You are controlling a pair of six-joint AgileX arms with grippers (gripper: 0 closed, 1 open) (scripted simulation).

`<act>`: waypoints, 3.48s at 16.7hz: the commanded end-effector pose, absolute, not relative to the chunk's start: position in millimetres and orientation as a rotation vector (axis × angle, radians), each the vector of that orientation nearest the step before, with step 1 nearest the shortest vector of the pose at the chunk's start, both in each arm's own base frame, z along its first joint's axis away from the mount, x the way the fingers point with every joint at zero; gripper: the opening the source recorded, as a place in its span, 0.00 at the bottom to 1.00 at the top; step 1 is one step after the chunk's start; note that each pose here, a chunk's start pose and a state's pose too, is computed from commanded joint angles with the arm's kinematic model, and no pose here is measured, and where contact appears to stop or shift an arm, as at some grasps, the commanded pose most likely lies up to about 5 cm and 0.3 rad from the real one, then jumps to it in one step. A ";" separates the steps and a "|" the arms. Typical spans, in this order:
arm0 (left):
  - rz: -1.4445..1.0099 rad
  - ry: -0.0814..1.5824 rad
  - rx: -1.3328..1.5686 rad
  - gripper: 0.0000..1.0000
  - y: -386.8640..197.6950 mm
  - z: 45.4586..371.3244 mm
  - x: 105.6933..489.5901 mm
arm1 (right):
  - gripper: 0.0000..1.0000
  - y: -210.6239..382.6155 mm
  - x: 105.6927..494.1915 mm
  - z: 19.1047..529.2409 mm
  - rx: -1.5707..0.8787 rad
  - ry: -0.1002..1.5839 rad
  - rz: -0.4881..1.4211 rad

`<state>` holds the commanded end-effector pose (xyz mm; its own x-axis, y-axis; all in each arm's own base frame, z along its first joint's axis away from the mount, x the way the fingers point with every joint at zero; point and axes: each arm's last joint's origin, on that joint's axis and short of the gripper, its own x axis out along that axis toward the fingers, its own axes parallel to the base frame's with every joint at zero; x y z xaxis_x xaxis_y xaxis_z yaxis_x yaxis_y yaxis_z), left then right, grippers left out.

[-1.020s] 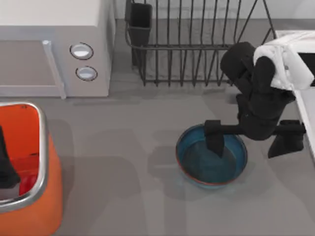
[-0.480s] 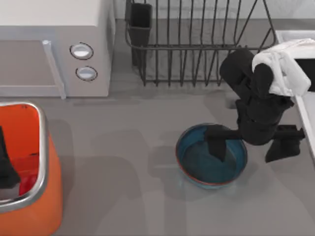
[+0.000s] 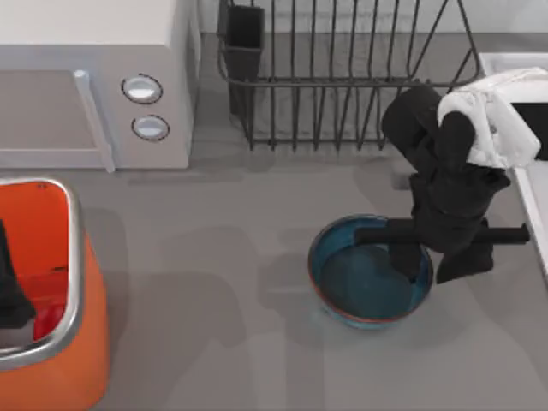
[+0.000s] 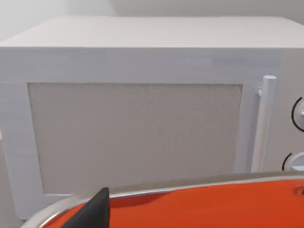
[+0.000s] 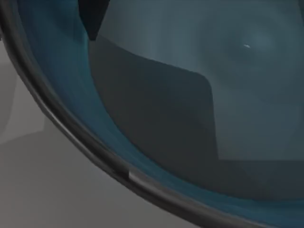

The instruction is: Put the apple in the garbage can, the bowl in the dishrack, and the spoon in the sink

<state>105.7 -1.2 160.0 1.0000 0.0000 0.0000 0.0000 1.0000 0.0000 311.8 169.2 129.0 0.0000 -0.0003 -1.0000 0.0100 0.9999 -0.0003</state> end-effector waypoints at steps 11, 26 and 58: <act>0.000 0.000 0.000 1.00 -1.2 160.0 105.7 | 0.00 168.8 312.0 129.9 0.009 1.569 -0.009; 0.000 0.000 0.000 1.00 -1.2 160.0 105.7 | 0.00 169.8 311.9 228.0 0.007 1.572 -0.009; 0.000 0.000 0.000 1.00 -1.2 160.0 105.7 | 0.00 288.1 235.1 378.1 -0.007 0.007 -0.011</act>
